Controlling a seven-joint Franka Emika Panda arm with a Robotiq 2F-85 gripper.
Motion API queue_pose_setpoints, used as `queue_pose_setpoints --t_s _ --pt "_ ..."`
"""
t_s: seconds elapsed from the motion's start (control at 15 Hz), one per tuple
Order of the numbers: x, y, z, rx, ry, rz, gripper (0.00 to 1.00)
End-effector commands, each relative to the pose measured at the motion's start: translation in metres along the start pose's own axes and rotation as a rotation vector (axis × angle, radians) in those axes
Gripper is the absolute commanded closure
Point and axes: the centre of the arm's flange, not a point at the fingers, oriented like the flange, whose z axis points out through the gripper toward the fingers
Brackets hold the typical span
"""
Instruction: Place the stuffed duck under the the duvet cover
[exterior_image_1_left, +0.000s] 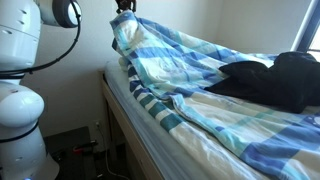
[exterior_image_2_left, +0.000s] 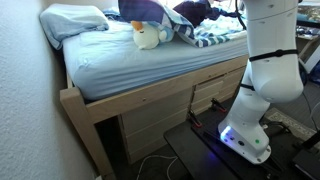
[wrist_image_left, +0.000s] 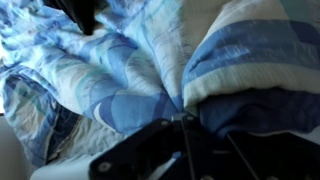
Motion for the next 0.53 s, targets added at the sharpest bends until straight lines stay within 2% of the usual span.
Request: queue_pose_setpoints --t_s 0.0,0.27,0.47 --pt "-0.016 -0.025 -0.002 0.093 0.034 -0.069 0.97" --pt "-0.007 -0.033 0.013 0.186 0.021 -0.113 0.97" --pt "0.012 -0.047 0.041 0.296 0.010 -0.159 0.97"
